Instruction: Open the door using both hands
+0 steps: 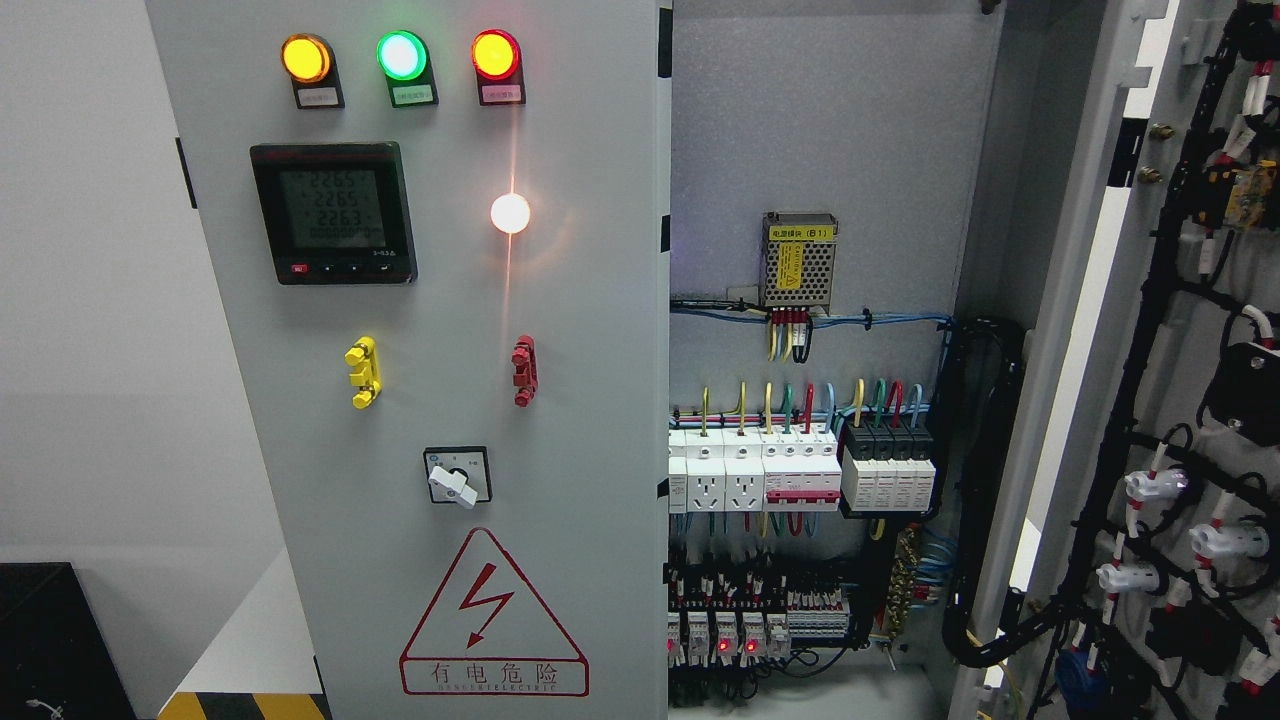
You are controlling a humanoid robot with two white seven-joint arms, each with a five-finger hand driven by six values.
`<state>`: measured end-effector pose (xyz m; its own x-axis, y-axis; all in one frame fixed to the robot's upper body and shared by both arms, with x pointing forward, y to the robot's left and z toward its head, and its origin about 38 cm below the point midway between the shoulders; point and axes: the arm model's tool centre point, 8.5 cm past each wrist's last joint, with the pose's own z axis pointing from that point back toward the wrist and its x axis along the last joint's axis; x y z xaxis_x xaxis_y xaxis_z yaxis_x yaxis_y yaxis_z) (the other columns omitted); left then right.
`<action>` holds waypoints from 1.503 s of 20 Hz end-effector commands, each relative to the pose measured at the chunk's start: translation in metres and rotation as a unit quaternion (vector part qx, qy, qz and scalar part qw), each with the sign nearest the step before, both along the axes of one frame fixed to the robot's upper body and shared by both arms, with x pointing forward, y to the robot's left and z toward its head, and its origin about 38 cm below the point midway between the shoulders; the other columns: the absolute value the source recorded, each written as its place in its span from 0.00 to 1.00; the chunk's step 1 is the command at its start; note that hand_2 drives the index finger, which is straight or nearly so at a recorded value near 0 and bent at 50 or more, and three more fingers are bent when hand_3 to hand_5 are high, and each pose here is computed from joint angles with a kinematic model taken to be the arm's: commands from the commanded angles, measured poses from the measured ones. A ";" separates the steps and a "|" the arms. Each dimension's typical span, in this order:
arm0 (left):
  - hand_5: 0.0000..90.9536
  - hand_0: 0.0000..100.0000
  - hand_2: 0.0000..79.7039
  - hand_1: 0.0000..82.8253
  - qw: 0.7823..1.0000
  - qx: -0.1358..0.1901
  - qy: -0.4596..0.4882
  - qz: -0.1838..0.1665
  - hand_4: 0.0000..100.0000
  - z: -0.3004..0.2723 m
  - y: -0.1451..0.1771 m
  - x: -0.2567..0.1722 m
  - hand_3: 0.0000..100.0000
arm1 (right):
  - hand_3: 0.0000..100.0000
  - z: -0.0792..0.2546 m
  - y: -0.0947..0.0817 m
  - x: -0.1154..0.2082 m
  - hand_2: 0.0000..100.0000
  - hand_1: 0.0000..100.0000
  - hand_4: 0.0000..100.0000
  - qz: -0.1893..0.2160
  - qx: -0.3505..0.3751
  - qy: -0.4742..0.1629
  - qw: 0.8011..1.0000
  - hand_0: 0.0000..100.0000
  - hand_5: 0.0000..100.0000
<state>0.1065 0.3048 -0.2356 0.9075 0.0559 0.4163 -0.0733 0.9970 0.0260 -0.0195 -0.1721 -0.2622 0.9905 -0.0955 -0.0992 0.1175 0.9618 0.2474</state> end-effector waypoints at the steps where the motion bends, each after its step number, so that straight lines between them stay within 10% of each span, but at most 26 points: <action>1: 0.00 0.00 0.00 0.00 0.983 0.019 0.180 0.040 0.00 -0.026 -0.022 -0.128 0.00 | 0.00 0.000 0.000 0.000 0.00 0.00 0.00 0.000 0.000 0.000 1.000 0.19 0.00; 18: 0.00 0.00 0.00 0.00 0.967 -0.007 0.253 -0.008 0.00 -0.023 -0.065 -0.162 0.00 | 0.00 0.000 0.000 0.001 0.00 0.00 0.00 -0.001 0.000 -0.001 1.000 0.19 0.00; 30: 0.00 0.00 0.00 0.00 0.972 0.057 0.229 0.014 0.00 -0.023 -0.077 -0.158 0.00 | 0.00 0.000 0.000 0.001 0.00 0.00 0.00 -0.002 0.000 -0.001 1.000 0.19 0.00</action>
<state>-0.0347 0.2569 -0.2606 0.9992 -0.0384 -0.0136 0.0402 0.9830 0.1792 -0.0192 -0.1721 -0.2622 0.9904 -0.0968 -0.0982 0.1185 0.9616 0.2475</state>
